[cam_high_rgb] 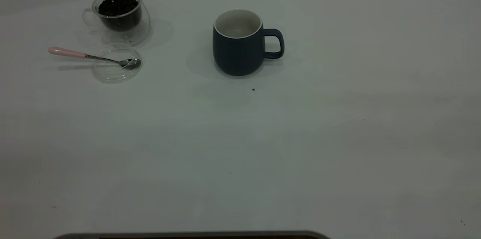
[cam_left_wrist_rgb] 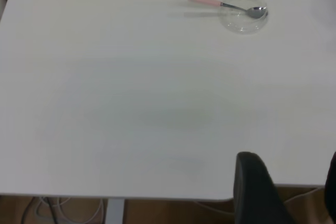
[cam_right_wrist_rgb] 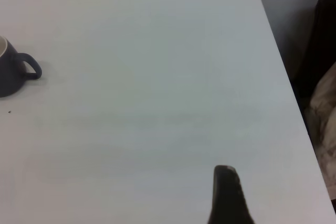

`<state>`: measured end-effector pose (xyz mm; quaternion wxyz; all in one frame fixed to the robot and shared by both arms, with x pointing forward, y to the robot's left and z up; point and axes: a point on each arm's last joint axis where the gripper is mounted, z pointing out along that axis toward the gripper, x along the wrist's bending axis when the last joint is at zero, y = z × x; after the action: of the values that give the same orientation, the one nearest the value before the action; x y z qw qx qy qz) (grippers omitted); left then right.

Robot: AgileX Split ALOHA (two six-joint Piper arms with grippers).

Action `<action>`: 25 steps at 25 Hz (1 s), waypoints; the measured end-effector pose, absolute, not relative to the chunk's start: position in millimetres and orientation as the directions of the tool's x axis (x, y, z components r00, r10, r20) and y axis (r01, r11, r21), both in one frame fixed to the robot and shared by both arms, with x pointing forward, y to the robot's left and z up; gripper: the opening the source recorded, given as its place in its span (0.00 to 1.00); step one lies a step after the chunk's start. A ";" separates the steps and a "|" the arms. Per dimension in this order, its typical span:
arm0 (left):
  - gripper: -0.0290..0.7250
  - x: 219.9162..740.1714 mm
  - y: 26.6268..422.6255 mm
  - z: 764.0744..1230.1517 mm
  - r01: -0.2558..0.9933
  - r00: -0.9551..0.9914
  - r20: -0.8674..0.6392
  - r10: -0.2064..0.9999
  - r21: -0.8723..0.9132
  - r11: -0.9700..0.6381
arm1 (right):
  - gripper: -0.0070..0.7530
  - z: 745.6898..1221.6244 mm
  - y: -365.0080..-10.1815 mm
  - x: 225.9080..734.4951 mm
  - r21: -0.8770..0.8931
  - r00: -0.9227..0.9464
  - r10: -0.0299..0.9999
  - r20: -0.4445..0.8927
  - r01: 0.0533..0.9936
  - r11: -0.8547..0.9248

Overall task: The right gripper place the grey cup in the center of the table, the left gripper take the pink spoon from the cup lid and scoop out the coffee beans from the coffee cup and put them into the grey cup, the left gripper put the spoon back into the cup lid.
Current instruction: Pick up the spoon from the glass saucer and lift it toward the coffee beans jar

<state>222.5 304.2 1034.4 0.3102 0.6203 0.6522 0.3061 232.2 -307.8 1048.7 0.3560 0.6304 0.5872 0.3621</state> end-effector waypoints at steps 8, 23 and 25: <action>0.52 290.3 308.2 1065.2 0.614 -0.233 -0.164 0.959 0.740 0.276 | 0.71 1048.7 -307.8 232.2 0.874 0.048 0.998 0.038 0.483 -0.057; 0.48 444.9 373.2 1070.0 0.528 -0.695 0.043 0.718 0.707 0.470 | 0.71 1048.7 -307.8 232.2 0.874 0.048 0.998 0.038 0.483 -0.057; 0.46 461.5 387.4 1060.0 0.513 -0.723 0.007 0.690 0.674 0.531 | 0.71 1048.7 -307.8 232.2 0.874 0.048 0.998 0.038 0.483 -0.057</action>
<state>461.5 387.4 1060.0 0.1314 0.3479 0.8649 0.3371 232.2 -307.8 1048.7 0.3560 0.6304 0.5872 0.3621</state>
